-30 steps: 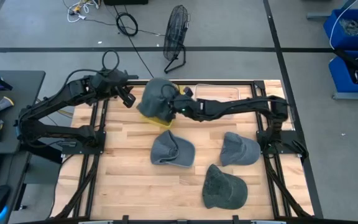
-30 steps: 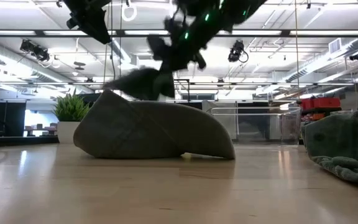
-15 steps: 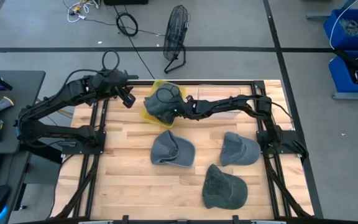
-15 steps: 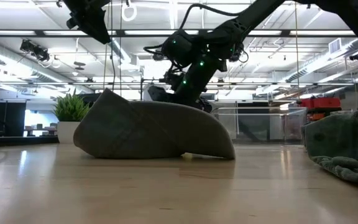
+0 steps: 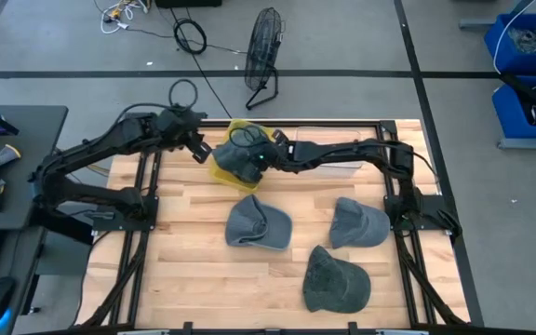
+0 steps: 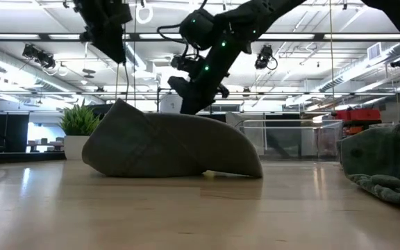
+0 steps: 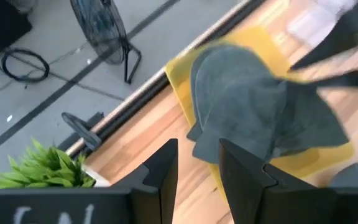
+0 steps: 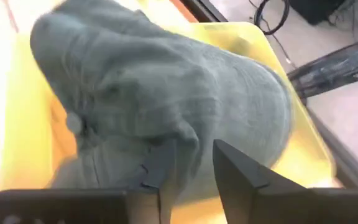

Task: Pick & Place hat
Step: Put the top gray cap into the yellow bin, then put the gray cap into the yellow bin

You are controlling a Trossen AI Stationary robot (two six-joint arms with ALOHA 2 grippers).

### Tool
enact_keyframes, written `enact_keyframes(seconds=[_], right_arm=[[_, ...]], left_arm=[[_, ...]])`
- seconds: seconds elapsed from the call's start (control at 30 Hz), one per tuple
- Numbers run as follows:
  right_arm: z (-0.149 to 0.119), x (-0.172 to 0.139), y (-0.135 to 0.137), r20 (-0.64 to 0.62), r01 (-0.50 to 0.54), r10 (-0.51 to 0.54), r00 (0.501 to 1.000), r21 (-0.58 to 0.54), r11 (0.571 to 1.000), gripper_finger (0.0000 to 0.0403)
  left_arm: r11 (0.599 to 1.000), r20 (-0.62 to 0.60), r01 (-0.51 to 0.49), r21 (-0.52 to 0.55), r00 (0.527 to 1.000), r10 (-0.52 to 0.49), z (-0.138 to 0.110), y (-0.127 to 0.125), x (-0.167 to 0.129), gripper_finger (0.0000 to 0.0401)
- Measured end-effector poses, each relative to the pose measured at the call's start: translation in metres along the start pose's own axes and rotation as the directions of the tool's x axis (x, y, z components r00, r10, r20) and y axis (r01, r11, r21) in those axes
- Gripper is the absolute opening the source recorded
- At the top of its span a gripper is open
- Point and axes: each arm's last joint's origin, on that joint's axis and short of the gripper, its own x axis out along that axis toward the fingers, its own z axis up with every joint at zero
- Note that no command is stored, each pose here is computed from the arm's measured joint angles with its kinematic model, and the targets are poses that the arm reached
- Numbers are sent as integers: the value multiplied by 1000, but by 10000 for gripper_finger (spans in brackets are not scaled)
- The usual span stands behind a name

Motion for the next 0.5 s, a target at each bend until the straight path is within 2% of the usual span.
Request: enact_keyframes(seconds=[0.07, 0.23, 0.4, 0.5], right_arm=[[3, -3, -1, 12, -3, 3, 1000, -7, 1000, 122], [0, -30, -10, -91, 8, -26, 995, -201, 980, 139], [2, -89, -27, -174, 14, -53, 983, -218, 976, 140], [-2, -131, -36, -244, -36, -15, 970, -204, 978, 133]], left_arm=[[1000, -20, -5, 9, 1000, 5, 2, -4, 9, 116], [997, -83, -15, 73, 996, 21, 3, -13, 28, 116], [996, -98, -20, 90, 995, 29, 4, -18, 39, 116], [995, -102, -33, 94, 994, 42, 4, -18, 42, 116]])
